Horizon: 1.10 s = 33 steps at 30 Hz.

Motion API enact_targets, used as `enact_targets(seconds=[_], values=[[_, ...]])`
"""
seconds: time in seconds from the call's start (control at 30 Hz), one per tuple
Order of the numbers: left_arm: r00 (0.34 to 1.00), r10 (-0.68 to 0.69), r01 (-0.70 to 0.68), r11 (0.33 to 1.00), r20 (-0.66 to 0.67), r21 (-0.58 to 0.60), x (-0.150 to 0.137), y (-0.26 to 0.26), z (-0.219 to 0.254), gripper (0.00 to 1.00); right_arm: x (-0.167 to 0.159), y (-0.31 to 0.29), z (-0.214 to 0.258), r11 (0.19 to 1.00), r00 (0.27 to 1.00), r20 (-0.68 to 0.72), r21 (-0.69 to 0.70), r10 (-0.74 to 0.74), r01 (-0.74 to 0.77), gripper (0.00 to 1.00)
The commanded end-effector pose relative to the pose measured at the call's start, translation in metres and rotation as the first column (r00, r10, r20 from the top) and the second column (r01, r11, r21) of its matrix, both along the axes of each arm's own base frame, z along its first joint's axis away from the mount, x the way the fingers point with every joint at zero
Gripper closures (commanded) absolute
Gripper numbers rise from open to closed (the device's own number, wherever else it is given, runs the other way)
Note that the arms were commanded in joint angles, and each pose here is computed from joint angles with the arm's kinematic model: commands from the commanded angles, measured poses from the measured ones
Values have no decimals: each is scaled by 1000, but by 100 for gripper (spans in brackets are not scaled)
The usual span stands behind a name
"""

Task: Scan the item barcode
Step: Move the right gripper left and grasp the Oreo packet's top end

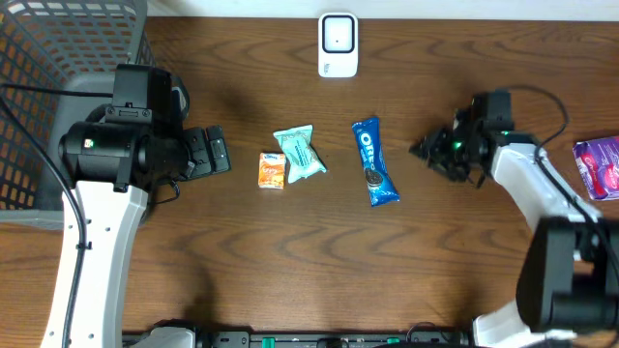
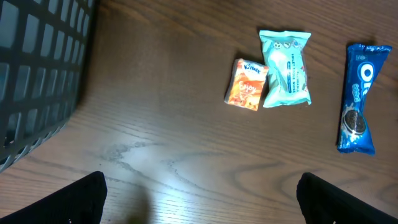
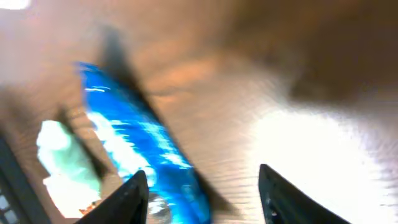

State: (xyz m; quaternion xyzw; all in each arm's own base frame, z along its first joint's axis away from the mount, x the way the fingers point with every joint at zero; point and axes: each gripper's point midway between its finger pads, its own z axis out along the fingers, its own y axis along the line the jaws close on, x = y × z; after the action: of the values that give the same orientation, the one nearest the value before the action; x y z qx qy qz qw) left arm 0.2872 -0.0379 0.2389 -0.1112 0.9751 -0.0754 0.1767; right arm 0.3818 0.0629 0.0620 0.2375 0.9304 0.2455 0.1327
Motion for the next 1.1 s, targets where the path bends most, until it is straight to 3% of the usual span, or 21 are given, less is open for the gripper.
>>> enact_targets(seconds=[0.0, 0.1, 0.17, 0.3, 0.6, 0.73, 0.83, 0.9, 1.07], values=[[1000, -7, 7, 1000, 20, 9, 2, 2, 7, 2, 14, 5, 38, 994, 987, 144, -100, 67, -53, 46], [1000, -7, 7, 1000, 20, 9, 2, 2, 7, 2, 16, 22, 43, 991, 978, 178, -102, 109, -92, 48], [1000, -7, 7, 1000, 20, 9, 2, 2, 7, 2, 16, 35, 40, 985, 973, 181, -120, 144, -123, 56], [1000, -7, 7, 1000, 20, 9, 2, 2, 7, 2, 14, 54, 26, 967, 967, 164, -198, 195, -161, 99], [1000, -7, 7, 1000, 20, 9, 2, 2, 7, 2, 10, 92, -16, 930, 946, 111, -252, 304, -269, 98], [1000, -7, 7, 1000, 20, 9, 2, 2, 7, 2, 6, 83, -46, 886, 942, 40, -353, 335, -300, 92], [1000, -7, 7, 1000, 20, 9, 2, 2, 7, 2, 1, 67, -66, 858, 951, -26, -423, 309, -291, 93], [1000, -8, 7, 1000, 20, 9, 2, 2, 7, 2, 0, 53, -71, 840, 958, -51, -468, 282, -272, 99], [1000, -7, 7, 1000, 20, 9, 2, 2, 7, 2, 6, 41, -55, 835, 971, -38, -503, 237, -224, 99]])
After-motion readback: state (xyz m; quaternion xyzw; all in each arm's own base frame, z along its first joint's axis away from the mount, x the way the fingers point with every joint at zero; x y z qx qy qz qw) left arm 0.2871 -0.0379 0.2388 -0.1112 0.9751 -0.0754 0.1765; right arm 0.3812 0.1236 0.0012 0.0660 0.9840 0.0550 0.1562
